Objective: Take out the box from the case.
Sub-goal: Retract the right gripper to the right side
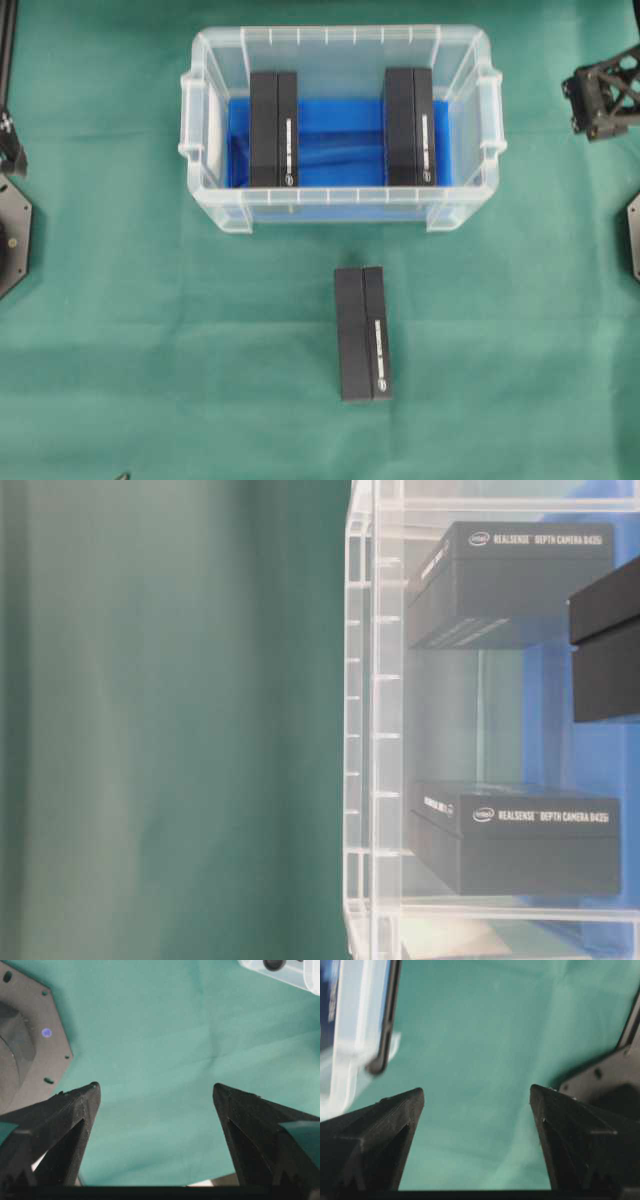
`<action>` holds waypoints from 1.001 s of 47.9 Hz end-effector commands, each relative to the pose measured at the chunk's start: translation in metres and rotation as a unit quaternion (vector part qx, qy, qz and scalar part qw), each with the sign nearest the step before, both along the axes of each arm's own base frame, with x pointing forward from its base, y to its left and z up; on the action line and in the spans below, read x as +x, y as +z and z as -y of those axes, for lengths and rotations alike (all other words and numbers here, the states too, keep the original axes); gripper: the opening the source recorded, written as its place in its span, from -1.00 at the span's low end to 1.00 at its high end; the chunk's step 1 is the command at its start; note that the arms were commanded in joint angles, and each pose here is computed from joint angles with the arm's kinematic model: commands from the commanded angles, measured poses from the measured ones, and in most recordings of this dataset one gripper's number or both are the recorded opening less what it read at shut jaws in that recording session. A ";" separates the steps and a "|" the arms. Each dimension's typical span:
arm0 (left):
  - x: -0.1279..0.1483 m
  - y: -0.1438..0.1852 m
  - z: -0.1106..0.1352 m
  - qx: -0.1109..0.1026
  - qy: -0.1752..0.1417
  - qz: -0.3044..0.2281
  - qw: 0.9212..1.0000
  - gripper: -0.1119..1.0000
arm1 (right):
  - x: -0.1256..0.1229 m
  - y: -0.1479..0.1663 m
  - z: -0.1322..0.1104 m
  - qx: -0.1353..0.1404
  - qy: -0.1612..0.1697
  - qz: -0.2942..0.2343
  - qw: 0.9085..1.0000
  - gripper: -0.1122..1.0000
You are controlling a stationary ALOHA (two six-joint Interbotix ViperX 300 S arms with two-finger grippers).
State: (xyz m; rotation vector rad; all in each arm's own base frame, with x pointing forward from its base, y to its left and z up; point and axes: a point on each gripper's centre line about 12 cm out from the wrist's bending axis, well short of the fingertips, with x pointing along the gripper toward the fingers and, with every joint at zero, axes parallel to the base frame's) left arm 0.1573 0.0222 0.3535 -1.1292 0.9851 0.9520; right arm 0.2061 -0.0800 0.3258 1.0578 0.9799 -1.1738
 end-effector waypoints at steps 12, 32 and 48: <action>0.001 0.003 -0.002 0.002 0.010 0.005 1.000 0.89 | 0.000 -0.003 0.018 0.005 -0.017 -0.004 1.000 0.71; -0.001 0.002 -0.007 0.003 0.022 0.000 1.000 0.89 | 0.000 -0.007 0.015 0.019 -0.018 -0.002 1.000 0.71; 0.004 -0.002 -0.008 0.001 0.024 -0.002 1.000 0.89 | 0.000 -0.007 0.015 0.018 -0.017 0.001 1.000 0.71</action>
